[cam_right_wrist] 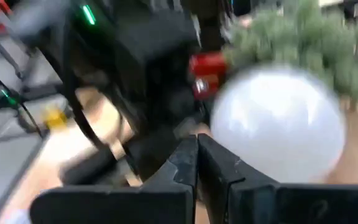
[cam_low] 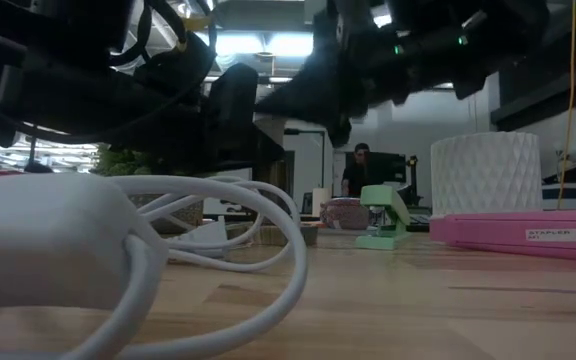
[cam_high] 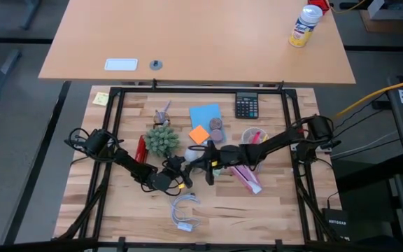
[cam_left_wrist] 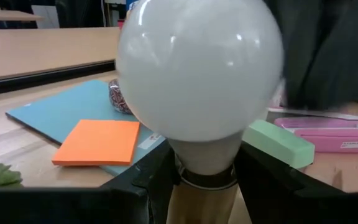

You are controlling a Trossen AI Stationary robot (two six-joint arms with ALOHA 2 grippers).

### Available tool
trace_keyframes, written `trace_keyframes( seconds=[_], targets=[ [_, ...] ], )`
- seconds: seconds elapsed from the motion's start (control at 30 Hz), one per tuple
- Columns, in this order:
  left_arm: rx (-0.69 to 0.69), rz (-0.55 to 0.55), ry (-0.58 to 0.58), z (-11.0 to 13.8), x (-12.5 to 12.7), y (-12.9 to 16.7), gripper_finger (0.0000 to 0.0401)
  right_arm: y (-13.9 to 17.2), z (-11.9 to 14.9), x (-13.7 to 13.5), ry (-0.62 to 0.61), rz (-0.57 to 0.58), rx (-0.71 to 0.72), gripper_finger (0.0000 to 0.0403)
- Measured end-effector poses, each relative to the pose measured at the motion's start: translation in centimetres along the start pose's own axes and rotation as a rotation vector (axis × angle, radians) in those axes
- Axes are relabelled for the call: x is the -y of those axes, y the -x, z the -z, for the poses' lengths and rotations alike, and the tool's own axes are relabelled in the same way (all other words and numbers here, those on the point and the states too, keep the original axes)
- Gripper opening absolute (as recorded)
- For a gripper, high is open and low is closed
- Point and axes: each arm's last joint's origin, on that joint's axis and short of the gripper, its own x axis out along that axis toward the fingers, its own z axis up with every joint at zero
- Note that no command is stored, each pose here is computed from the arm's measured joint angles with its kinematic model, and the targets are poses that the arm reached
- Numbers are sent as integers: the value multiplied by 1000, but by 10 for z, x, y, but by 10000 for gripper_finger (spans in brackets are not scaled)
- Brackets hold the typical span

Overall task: Screw lightbulb
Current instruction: Insert the white lightbulb into the lamp socket

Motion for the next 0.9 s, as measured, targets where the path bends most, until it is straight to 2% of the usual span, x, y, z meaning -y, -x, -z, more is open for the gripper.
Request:
trace_keyframes(
  seconds=[0.17,0.3,0.47,0.9],
  targets=[
    [0,0,6,0,0,0,153,8,-18,-5,35,-24,82,17],
    [0,1,9,0,0,0,153,10,-28,-6,73,3,169,17],
    [0,2,8,0,0,0,153,10,-27,-3,113,79,170,17],
    [0,2,11,0,0,0,153,9,-31,11,104,123,166,17]
  ],
)
